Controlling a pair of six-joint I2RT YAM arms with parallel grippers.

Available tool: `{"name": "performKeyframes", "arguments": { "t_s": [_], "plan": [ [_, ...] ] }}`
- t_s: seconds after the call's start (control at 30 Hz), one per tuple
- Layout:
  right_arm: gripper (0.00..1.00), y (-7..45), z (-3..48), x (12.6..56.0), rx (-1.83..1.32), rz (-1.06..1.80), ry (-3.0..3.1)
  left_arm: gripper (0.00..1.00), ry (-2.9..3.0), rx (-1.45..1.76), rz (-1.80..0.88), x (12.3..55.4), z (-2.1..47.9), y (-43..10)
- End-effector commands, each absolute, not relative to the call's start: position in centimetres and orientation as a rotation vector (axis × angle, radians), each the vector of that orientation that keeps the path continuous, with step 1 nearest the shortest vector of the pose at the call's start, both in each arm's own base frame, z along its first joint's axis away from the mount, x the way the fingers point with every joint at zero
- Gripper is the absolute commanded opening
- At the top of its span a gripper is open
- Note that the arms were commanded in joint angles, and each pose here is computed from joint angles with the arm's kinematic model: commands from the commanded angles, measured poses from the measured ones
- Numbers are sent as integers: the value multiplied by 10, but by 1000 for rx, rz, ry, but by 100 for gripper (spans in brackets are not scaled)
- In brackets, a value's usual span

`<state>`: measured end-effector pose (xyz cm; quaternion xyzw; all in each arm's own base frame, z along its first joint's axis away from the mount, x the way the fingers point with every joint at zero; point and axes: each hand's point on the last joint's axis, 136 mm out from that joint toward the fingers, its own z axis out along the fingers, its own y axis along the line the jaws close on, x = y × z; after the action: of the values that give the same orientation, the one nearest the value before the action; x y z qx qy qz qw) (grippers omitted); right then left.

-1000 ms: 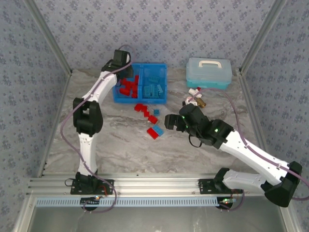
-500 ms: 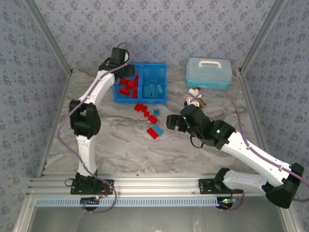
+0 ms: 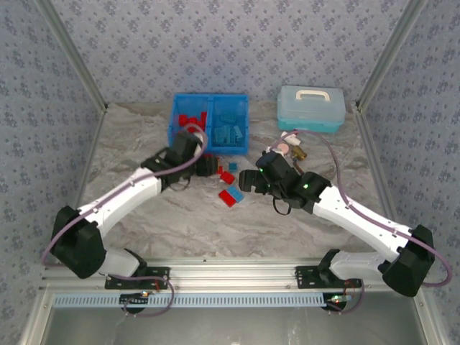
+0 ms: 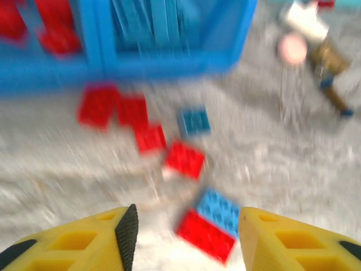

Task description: Sort the legos into containers by color

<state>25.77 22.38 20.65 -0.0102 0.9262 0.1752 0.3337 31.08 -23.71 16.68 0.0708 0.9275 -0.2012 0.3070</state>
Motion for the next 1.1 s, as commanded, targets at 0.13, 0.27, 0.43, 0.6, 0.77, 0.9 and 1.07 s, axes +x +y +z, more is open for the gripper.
{"name": "performKeyframes", "arguments": {
  "t_s": [0.13,0.27,0.43,0.6,0.77,0.9,1.07],
  "plan": [
    [100,219,202,256,22,493,2425,68,2632,-146,-613,255,99,-256],
    [100,215,204,255,29,493,2423,76,2714,-68,-556,239,72,-281],
    [100,207,206,252,52,493,2410,97,2714,76,-418,241,52,-293],
    [100,202,207,251,71,495,2400,98,2628,309,-238,259,42,-289],
    [100,201,209,251,75,503,2394,99,2562,757,-161,267,32,-294],
    [100,194,206,247,83,479,2408,98,2642,896,-235,268,14,-289],
    [100,189,206,245,108,479,2399,82,2654,953,-257,267,6,-288]
  ]
}}
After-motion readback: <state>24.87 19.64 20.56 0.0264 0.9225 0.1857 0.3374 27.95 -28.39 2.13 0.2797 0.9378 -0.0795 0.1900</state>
